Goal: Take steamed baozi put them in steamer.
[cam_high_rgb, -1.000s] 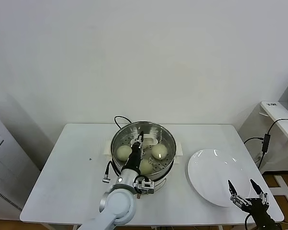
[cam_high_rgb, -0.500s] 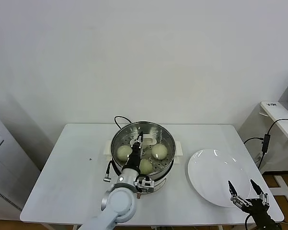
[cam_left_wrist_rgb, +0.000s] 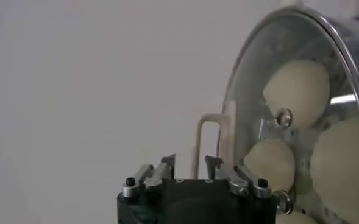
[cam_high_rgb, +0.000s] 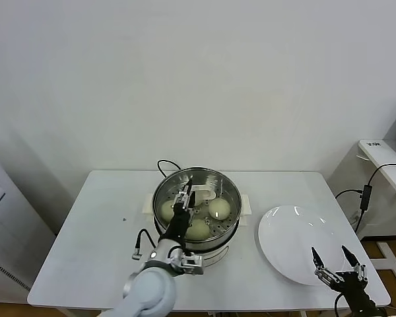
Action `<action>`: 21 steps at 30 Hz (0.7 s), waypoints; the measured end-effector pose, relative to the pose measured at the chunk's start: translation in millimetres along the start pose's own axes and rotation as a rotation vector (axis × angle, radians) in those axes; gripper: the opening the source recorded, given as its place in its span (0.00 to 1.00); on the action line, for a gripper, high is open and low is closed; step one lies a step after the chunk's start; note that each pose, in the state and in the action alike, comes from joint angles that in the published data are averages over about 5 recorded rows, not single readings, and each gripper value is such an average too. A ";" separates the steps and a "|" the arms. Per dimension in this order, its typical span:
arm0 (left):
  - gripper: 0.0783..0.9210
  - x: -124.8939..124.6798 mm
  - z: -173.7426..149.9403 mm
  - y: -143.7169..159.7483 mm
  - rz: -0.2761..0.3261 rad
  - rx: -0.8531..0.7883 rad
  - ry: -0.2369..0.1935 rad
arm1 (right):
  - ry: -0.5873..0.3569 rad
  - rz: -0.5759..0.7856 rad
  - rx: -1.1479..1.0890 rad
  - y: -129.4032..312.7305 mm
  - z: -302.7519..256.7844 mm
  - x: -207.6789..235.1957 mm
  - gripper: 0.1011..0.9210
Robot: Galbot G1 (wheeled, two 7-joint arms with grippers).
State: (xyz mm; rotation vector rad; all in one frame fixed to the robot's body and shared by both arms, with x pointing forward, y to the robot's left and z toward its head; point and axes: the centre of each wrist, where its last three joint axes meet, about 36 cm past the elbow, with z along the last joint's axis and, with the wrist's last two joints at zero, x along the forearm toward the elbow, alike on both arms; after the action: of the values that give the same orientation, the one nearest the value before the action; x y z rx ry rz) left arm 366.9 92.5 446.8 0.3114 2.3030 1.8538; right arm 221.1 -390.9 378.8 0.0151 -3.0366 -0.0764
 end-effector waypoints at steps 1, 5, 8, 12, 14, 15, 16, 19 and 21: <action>0.59 3.0 2.0 2.8 0.000 0.017 -0.007 | -0.003 -0.002 -0.003 1.0 -0.7 -1.1 0.88; 0.73 13.2 11.4 14.6 -0.009 0.097 -0.046 | -0.021 -0.013 -0.012 4.3 -5.9 -9.9 0.88; 0.82 16.8 21.3 22.8 -0.029 0.172 -0.077 | -0.036 -0.021 -0.016 7.2 -10.4 -20.4 0.88; 0.88 17.9 39.1 33.8 -0.073 0.286 -0.105 | -0.059 -0.030 -0.027 14.2 -15.4 -36.6 0.88; 0.88 18.2 49.2 38.7 -0.096 0.353 -0.114 | -0.065 -0.032 -0.036 18.9 -16.1 -44.2 0.88; 0.88 18.5 54.4 40.4 -0.106 0.390 -0.116 | -0.066 -0.032 -0.040 21.5 -15.8 -47.6 0.88; 0.88 19.1 59.6 41.8 -0.115 0.428 -0.118 | -0.066 -0.034 -0.044 24.0 -15.2 -50.9 0.88; 0.88 22.4 76.0 43.0 -0.142 0.547 -0.115 | -0.063 -0.038 -0.052 31.6 -12.4 -58.8 0.88; 0.88 25.7 88.2 41.0 -0.157 0.619 -0.108 | -0.062 -0.038 -0.056 36.3 -11.0 -62.4 0.88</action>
State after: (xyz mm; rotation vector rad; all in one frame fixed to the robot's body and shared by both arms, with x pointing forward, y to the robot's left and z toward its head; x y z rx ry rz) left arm 367.3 190.8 468.0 0.2833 2.6749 0.9903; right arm 284.1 -354.5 385.0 0.0668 -3.0946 -0.1683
